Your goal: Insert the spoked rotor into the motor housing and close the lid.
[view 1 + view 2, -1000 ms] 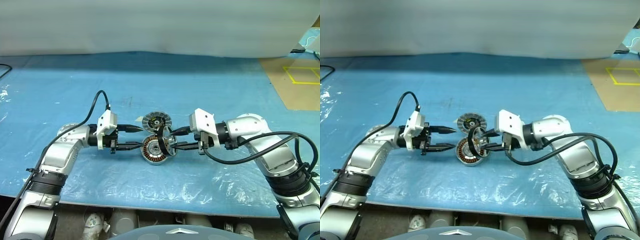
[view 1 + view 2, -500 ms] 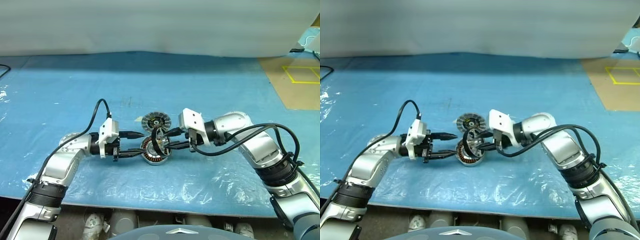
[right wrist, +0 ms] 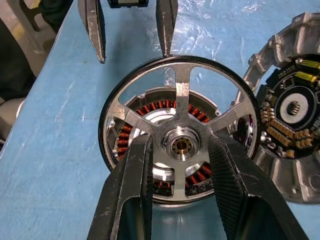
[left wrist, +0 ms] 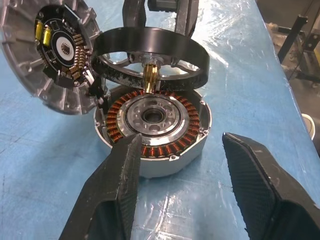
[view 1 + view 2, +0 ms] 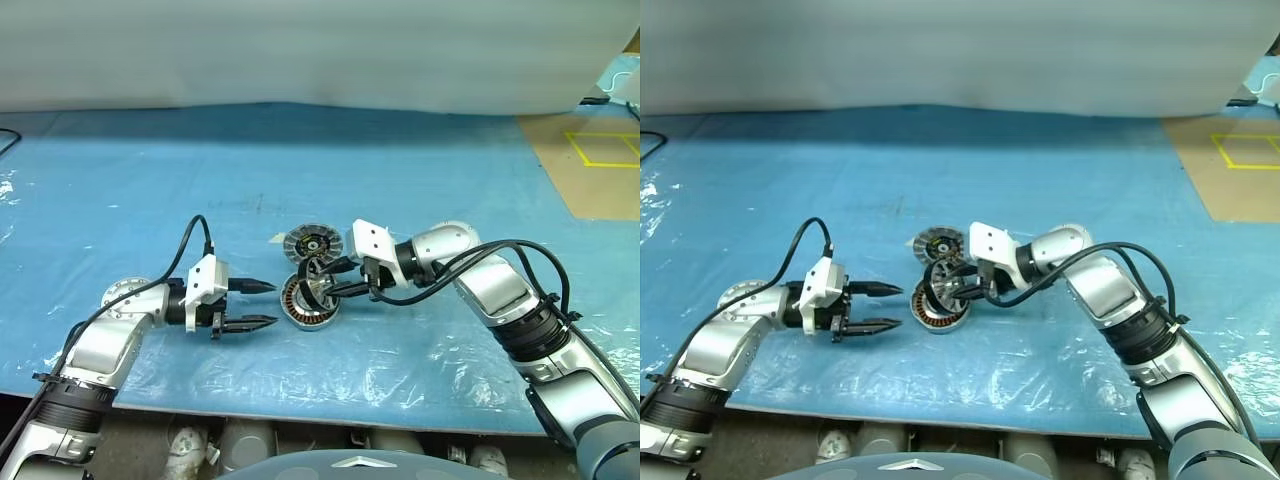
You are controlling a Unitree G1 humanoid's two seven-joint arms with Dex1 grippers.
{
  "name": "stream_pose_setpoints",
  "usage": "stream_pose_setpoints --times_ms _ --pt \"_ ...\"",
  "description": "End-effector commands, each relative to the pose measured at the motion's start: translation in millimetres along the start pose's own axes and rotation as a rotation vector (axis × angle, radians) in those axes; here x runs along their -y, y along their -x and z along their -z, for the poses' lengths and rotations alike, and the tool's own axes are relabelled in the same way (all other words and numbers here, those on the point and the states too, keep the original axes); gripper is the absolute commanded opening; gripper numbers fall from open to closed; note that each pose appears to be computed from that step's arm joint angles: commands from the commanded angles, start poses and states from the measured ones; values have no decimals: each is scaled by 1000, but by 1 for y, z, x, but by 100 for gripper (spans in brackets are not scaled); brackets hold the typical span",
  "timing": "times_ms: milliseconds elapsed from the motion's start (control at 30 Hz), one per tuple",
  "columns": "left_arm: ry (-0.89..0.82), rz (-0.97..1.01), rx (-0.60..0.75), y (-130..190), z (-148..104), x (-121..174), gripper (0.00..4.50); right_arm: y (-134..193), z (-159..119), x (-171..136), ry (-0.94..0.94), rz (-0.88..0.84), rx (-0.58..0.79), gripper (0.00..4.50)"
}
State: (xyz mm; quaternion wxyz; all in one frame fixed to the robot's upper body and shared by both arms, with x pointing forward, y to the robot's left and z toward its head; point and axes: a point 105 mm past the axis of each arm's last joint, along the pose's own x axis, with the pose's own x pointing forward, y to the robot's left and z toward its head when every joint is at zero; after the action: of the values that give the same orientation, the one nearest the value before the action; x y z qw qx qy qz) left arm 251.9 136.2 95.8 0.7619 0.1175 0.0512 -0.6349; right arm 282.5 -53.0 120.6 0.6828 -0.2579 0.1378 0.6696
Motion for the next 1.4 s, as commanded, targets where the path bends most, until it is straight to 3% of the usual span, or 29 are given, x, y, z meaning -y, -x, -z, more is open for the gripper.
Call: stream_pose_setpoints --times_ms 33,467,1167,1333,1400 --pt "-23 -6 26 0 -6 3 274 2 -6 -1 53 -13 -10 133" --pt "-37 16 25 -7 -3 9 274 5 6 2 139 -34 -121 133" --pt "-49 10 49 -14 -3 8 274 10 -11 3 364 -64 -174 133" --pt "-47 9 50 -14 -3 8 274 8 -10 5 356 -53 -185 289" --pt "-46 9 47 -13 -2 8 274 8 -9 4 334 -63 -189 289"
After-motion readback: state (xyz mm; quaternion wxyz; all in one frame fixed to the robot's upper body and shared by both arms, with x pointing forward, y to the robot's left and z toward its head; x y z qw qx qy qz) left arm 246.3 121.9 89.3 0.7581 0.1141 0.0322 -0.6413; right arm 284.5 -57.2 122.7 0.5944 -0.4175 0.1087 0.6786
